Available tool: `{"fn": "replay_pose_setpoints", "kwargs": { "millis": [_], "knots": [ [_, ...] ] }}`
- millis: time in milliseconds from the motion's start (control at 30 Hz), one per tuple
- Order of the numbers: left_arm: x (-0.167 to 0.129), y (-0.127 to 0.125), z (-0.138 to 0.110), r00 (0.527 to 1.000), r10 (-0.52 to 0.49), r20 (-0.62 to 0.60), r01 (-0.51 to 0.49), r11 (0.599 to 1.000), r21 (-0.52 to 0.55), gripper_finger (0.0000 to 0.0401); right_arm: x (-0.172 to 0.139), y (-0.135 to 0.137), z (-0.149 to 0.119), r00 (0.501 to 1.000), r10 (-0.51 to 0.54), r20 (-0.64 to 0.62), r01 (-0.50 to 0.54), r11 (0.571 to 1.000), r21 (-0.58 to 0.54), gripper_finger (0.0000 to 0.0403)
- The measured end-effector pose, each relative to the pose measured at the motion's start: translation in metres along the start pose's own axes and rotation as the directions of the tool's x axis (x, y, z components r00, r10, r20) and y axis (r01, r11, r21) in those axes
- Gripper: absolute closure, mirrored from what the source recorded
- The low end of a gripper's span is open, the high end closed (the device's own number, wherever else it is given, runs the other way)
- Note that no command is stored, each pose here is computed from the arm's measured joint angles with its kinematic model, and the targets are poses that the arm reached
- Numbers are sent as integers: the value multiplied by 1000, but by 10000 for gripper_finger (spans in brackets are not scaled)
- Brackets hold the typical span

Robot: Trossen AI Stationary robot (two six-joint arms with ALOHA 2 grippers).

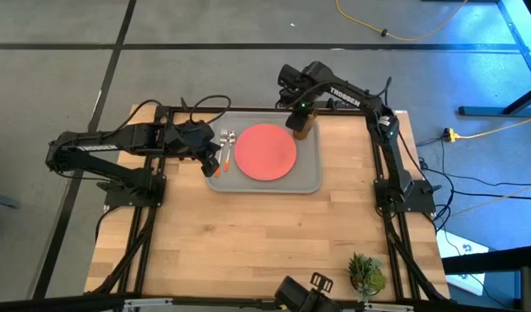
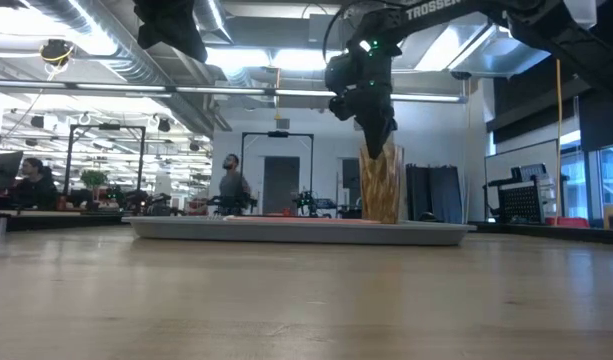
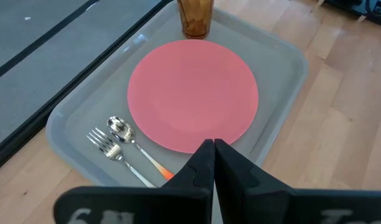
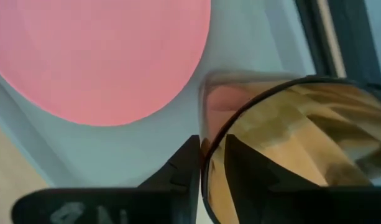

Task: Pick and place plate/cup/fork/spoon on tray
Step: Put the orange cup on the gray tray to the top right of the pink plate, then adjust the gray tray

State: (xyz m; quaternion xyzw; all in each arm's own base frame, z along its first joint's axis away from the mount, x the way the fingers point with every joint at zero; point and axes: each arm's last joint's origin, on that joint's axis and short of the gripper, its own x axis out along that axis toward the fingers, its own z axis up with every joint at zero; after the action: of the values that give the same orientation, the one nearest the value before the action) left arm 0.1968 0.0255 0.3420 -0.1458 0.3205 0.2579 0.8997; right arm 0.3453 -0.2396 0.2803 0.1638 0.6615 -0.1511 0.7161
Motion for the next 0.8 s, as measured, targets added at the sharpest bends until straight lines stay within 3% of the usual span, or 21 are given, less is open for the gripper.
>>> {"fn": "replay_pose_setpoints", "kwargs": {
  "millis": [600, 800],
  "knots": [
    [0, 0, 0, 1000, -11, -6, 11, 1000, -27, 401, -53, 4, -1, 992, -20, 126, 22, 1000, -10, 328],
    [0, 1, -4, 999, -1, -45, -2, 998, -59, 401, -94, 17, -25, 975, -12, 224, 15, 1000, -14, 331]
  ]
}}
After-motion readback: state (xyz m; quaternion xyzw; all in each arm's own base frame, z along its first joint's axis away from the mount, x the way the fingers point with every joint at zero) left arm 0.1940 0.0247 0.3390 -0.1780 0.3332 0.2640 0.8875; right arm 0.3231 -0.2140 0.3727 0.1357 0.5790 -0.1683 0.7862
